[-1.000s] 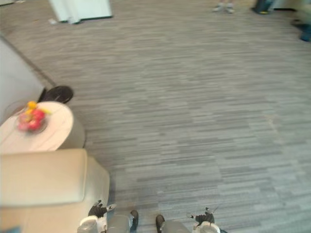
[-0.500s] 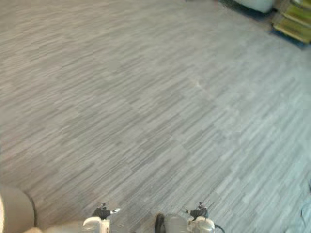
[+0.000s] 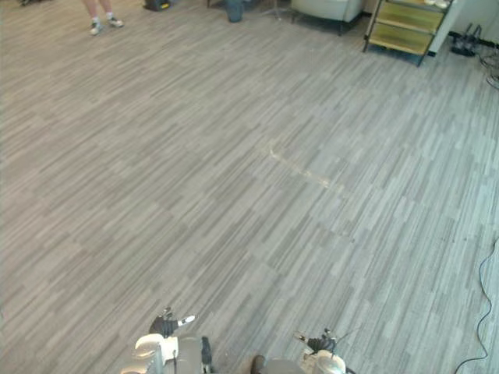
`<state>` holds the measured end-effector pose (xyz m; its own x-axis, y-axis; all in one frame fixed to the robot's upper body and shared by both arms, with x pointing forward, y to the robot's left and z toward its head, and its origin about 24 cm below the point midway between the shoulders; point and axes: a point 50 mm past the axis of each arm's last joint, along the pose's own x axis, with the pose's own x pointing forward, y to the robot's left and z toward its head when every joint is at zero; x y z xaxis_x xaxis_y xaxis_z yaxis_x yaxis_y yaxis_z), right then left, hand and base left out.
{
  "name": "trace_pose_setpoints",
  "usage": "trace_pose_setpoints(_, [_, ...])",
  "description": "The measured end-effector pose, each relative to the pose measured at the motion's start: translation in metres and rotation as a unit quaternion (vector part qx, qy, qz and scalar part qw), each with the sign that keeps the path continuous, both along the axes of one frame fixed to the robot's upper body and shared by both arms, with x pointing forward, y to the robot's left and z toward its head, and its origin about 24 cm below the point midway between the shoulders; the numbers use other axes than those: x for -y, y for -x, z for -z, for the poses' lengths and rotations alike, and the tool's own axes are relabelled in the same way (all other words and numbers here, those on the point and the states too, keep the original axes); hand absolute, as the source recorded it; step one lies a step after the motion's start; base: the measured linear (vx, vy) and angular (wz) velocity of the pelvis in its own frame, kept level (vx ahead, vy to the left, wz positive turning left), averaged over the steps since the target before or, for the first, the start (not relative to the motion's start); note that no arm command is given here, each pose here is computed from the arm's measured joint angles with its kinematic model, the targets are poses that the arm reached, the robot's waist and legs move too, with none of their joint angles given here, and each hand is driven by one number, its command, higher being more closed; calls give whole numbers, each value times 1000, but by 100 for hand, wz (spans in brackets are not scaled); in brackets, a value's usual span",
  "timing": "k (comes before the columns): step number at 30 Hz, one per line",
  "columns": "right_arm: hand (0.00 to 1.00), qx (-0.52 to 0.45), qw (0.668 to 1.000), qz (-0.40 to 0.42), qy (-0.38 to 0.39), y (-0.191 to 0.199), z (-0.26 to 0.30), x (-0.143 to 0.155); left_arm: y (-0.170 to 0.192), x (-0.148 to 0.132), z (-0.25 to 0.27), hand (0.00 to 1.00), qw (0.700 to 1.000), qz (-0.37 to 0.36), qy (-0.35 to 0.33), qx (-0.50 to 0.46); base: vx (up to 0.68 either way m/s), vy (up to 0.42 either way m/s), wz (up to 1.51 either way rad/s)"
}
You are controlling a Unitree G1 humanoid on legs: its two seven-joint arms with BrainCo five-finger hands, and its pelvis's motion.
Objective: Pick up cushions and gather them together orderly.
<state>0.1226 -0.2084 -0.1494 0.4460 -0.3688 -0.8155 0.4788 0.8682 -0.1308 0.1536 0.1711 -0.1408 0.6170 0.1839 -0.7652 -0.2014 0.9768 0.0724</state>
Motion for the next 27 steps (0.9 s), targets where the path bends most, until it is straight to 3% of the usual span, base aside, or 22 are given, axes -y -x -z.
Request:
trace_pose_setpoints(6, [0, -15, 1000, 0, -19, 10, 5, -14, 9, -17, 2, 0, 1000, -6, -19, -15, 527, 227, -94])
trace_pose_setpoints(13, [0, 0, 1000, -2, -10, 6, 2, -9, 11, -5, 8, 0, 999, 21, -10, -41, 415, 144, -47])
trace_pose_setpoints(19, [0, -5, 1000, 4, 3, 5, 1, 6, 23, -5, 14, 0, 997, 39, -16, -70, 488, -72, 2])
trace_pose_setpoints(23, [0, -5, 1000, 25, 12, 8, 0, 17, 20, 4, 13, 0, 998, -1, 12, -58, 564, -222, 11])
trace_pose_setpoints(27, [0, 1, 1000, 10, 2, 4, 0, 7, 12, 3, 6, 0, 1000, -14, 13, -25, 499, -100, -27])
